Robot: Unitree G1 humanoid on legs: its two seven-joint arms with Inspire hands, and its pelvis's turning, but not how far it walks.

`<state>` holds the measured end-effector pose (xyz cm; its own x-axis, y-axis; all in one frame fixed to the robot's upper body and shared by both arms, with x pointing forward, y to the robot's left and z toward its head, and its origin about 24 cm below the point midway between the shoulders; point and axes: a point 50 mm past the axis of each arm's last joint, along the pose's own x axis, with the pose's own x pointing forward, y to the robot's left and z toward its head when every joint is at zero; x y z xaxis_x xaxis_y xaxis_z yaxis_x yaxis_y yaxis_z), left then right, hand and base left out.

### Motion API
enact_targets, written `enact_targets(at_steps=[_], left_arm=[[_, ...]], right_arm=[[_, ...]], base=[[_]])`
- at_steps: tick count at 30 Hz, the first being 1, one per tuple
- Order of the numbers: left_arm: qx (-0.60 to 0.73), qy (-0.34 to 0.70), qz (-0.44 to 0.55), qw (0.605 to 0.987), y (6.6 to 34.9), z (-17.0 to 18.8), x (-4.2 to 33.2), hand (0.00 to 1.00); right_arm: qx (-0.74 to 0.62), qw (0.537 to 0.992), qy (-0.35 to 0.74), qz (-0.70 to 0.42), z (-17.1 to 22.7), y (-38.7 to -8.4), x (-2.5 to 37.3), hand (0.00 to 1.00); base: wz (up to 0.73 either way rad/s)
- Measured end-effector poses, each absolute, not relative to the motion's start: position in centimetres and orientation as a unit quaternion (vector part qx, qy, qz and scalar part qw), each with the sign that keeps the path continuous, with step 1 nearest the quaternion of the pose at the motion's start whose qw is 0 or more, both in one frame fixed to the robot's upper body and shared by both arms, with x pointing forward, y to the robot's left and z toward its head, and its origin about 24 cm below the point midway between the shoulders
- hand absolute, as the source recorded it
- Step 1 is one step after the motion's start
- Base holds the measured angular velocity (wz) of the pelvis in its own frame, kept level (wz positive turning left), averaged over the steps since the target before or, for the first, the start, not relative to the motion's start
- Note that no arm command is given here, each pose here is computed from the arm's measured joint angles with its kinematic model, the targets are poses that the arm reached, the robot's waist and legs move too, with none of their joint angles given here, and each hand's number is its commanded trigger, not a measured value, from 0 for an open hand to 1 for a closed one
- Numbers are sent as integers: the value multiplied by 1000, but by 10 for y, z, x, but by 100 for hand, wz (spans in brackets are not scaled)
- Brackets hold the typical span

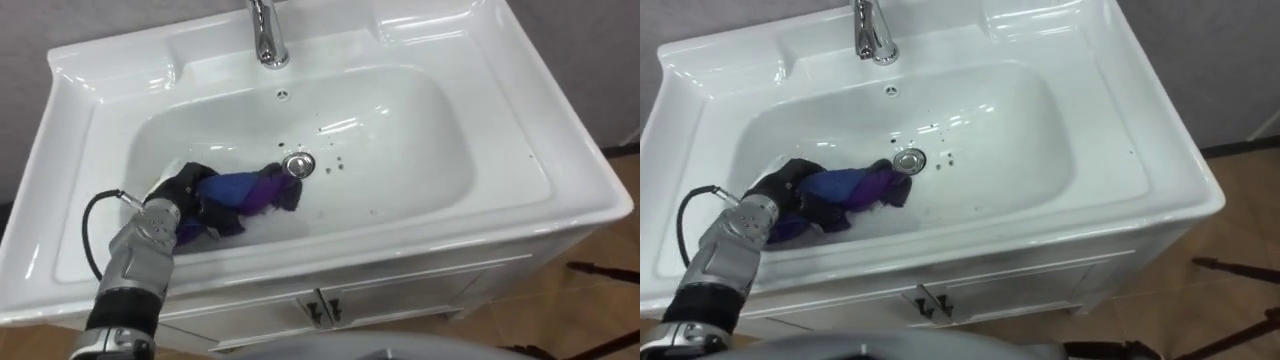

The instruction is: Wipe basin

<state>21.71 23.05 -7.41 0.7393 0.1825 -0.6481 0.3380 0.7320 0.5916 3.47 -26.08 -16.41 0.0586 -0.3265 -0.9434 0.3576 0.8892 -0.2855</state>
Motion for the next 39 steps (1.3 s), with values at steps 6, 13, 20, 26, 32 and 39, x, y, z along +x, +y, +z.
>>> enact_targets(at_steps=[6,13,20,26,32,39], left_arm=[[346,341,12,874,224,-82,217,100],[310,340,63,886,222,-85,218,100],[301,341,79,887,223,-86,217,100],[290,349,90,887,224,-89,215,100],[283,357,94,885,226,-89,219,100],[285,356,93,885,223,-82,230,100]], right_arm=[[10,731,640,-235,-164,-258,33,0],[11,726,643,-244,-166,-254,23,0],[11,717,649,-254,-166,-252,13,0],[13,725,639,-256,-165,-252,16,0],[19,730,635,-251,-167,-247,18,0],[31,737,631,-240,-168,-242,24,0]], base=[[-10],[-6],[-8],[-4],[3],[0]])
